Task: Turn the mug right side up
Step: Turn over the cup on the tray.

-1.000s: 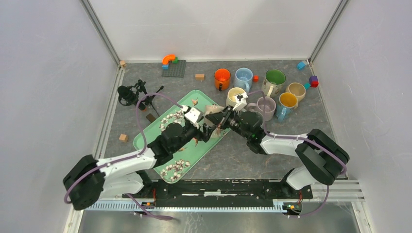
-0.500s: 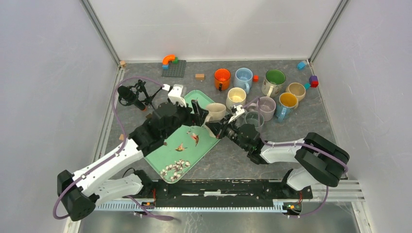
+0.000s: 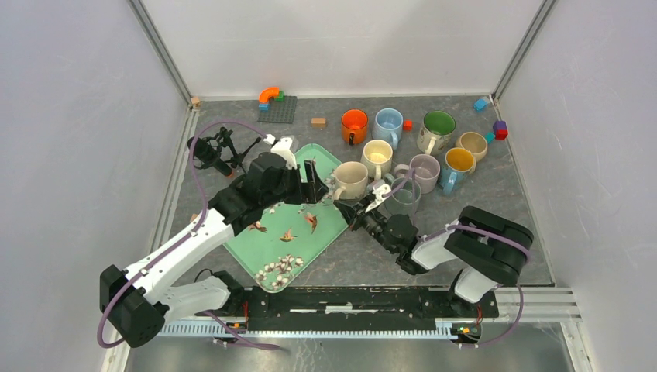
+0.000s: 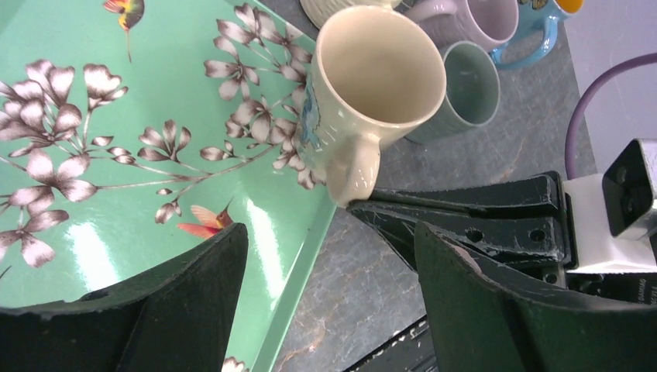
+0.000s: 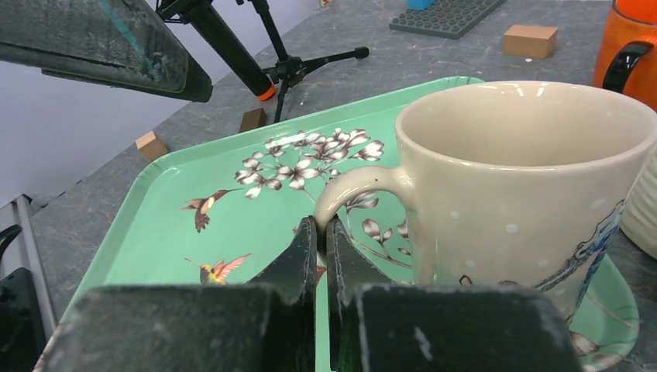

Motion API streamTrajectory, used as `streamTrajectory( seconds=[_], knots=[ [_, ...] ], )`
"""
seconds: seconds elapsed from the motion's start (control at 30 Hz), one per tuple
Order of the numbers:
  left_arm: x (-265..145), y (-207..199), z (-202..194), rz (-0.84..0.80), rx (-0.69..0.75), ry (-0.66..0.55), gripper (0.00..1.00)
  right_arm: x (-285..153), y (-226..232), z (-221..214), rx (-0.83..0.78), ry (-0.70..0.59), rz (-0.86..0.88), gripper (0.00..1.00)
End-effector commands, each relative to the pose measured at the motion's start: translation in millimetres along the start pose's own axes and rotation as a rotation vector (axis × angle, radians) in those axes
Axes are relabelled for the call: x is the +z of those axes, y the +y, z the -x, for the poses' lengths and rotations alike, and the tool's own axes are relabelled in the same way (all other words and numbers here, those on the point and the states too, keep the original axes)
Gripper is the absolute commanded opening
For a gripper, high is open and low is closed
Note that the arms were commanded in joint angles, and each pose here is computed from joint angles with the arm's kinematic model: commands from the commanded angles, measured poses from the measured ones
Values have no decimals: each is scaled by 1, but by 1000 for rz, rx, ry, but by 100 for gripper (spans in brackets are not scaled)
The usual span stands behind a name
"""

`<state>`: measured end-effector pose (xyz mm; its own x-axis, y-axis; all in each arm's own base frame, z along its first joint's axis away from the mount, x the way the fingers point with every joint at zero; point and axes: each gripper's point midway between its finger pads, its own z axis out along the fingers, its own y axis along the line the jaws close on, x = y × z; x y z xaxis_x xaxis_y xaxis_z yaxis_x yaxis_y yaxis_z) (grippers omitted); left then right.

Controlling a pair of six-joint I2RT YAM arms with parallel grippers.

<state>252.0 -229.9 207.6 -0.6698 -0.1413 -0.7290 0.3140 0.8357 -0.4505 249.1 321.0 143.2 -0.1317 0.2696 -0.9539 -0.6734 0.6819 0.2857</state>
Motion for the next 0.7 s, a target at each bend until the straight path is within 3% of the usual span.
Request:
streamTrajectory(
  seconds=[0.0, 0.23, 0.67],
  knots=[
    [-2, -9, -1, -42, -34, 22, 84, 6, 16, 72, -11, -302, 64, 0],
    [7, -8, -9, -47, -39, 40, 83, 9, 23, 82, 45, -399, 111, 0],
    [23, -10, -17, -78, -7, 68, 78, 16, 26, 97, 66, -454, 146, 0]
  ],
)
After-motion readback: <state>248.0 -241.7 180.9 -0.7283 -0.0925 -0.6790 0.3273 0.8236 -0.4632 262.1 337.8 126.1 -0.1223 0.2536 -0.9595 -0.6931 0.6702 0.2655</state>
